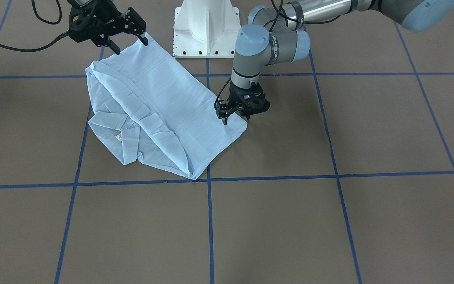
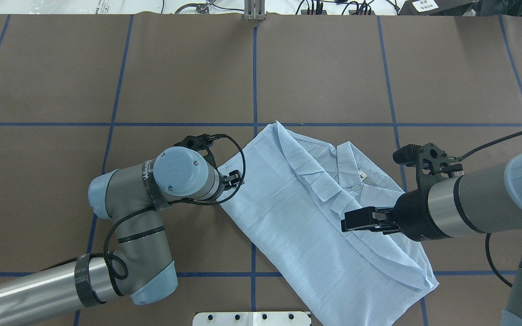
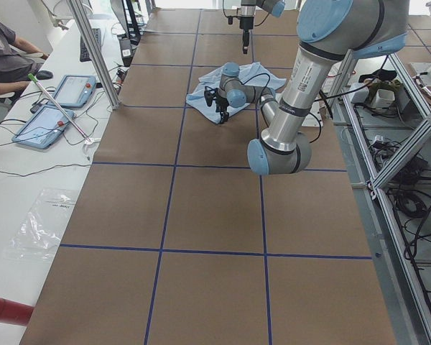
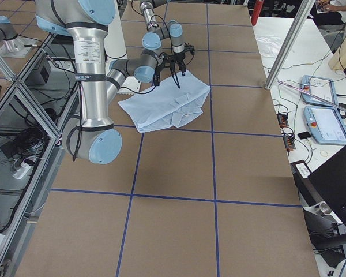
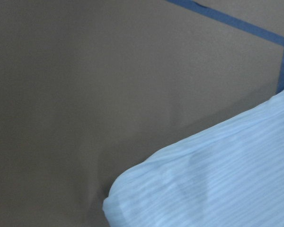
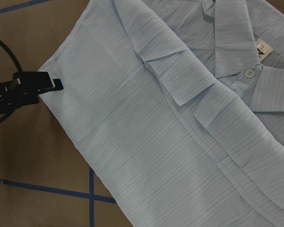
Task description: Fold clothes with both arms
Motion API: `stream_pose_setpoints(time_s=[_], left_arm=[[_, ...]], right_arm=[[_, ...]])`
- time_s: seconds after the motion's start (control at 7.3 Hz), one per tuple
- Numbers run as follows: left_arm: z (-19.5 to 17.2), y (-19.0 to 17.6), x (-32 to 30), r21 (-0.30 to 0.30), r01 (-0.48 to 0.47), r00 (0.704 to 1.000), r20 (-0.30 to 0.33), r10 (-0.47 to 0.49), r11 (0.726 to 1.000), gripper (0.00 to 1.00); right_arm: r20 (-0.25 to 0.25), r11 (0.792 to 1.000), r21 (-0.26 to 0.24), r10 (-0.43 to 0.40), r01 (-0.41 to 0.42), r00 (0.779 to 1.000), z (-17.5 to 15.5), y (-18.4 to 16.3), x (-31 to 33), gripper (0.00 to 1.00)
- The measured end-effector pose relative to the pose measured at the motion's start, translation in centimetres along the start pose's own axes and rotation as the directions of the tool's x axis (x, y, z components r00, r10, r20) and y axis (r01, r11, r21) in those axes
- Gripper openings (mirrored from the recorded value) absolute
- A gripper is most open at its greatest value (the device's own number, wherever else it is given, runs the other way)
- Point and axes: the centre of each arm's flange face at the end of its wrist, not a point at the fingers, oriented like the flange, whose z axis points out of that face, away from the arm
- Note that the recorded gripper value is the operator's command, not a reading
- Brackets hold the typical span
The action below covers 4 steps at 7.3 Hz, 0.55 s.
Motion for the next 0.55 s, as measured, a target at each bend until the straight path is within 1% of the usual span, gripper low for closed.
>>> stream_pose_setpoints(time_s=[0.14, 0.55], left_arm=[[0.00, -0.08, -0.01, 0.001, -0.001, 1.000, 0.000, 0.001, 1.000, 0.00], [-0.80, -0.76, 0.38, 0.005, -0.001, 1.000, -0.014, 0.002, 1.000, 0.00]], right_arm=[[0.000, 1.000, 0.002, 0.001, -0.001, 1.000, -0.04, -0.06, 0.03, 1.00], [-0.001, 1.000, 0.005, 0.002, -0.002, 1.000, -0.12, -0.18, 0.09, 1.00]])
